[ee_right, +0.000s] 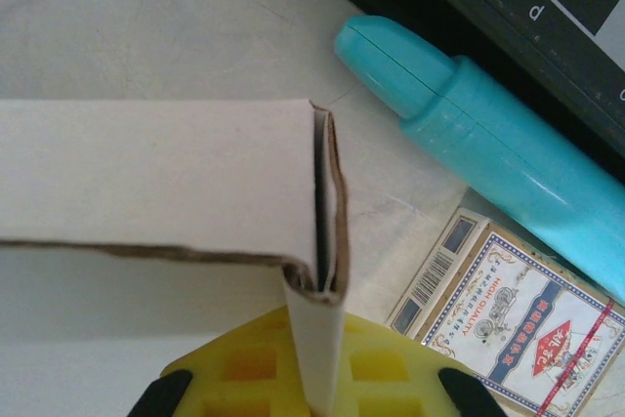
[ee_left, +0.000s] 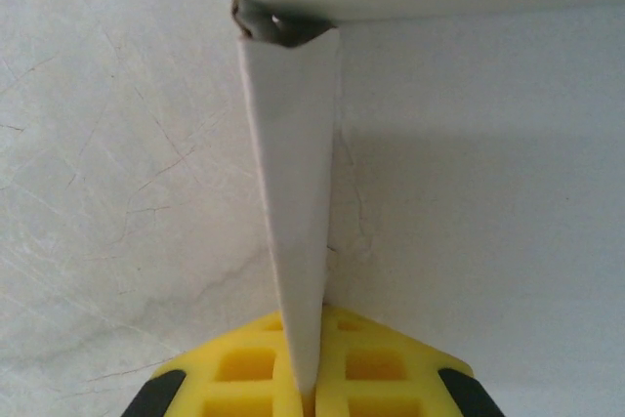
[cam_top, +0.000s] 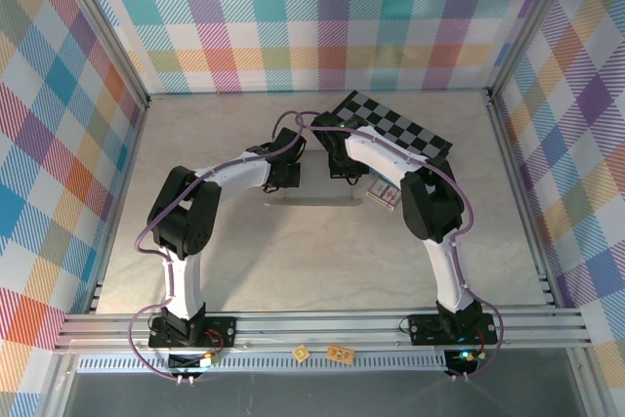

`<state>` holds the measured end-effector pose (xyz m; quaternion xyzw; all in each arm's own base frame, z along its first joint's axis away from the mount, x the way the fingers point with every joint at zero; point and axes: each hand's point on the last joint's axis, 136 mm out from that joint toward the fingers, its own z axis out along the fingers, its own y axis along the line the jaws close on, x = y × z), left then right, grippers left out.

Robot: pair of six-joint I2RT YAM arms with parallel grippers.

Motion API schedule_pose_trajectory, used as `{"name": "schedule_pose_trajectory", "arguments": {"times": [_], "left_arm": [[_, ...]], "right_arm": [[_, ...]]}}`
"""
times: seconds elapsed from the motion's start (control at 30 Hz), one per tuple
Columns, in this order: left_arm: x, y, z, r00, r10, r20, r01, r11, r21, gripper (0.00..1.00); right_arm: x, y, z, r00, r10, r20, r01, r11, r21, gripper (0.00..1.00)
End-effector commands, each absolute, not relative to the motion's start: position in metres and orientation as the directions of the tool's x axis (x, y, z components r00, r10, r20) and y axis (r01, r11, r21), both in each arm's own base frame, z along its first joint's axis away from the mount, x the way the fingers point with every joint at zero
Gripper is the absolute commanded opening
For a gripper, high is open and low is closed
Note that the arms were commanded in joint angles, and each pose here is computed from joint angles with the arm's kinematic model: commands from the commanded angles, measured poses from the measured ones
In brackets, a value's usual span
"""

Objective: Fold the paper box

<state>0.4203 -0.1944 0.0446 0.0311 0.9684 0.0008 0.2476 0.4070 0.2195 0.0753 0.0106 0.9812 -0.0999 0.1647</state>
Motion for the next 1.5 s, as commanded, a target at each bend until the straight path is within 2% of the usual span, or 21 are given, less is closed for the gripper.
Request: {"name": "schedule_pose_trajectory", "arguments": {"times": [0.0,0.33,0.6,0.63,0.7,0.87,1.2,1.47], "left_arm": [[0.389,-0.15,0.01,-0.933,0.098,-0.347,0.026,0.978,0.209,0.0],[0.377,-0.134,0.018,-0.92,0.062,-0.388,-0.054,0.958,0.28,0.0],[0.385,-0.174,0.043,-0.863,0.02,-0.505,0.034,0.999,-0.017,0.01],[0.385,-0.174,0.047,-0.86,0.01,-0.51,0.037,0.998,-0.041,0.11],[0.389,-0.177,0.055,-0.846,-0.007,-0.533,0.047,0.995,-0.087,0.22],[0.39,-0.181,0.069,-0.835,-0.024,-0.549,0.08,0.983,-0.165,0.3],[0.394,-0.186,0.087,-0.838,-0.073,-0.541,0.13,0.936,-0.328,0.33],[0.395,-0.189,0.077,-0.861,-0.046,-0.506,0.143,0.934,-0.329,0.32]], "right_arm": [[0.406,0.207,0.087,-0.943,-0.021,-0.332,0.065,0.968,-0.244,0.0],[0.406,0.213,0.099,-0.926,-0.029,-0.377,0.063,0.971,-0.23,0.0],[0.399,0.216,0.103,-0.904,-0.046,-0.426,0.044,0.979,-0.199,0.0],[0.398,0.216,0.103,-0.901,-0.048,-0.431,0.041,0.98,-0.196,0.0],[0.396,0.214,0.104,-0.899,-0.048,-0.436,0.041,0.98,-0.193,0.0],[0.393,0.212,0.105,-0.896,-0.043,-0.442,0.049,0.98,-0.194,0.0],[0.39,0.211,0.102,-0.904,-0.04,-0.426,0.052,0.978,-0.202,0.0],[0.391,0.212,0.104,-0.904,-0.032,-0.427,0.056,0.979,-0.194,0.0]]}}
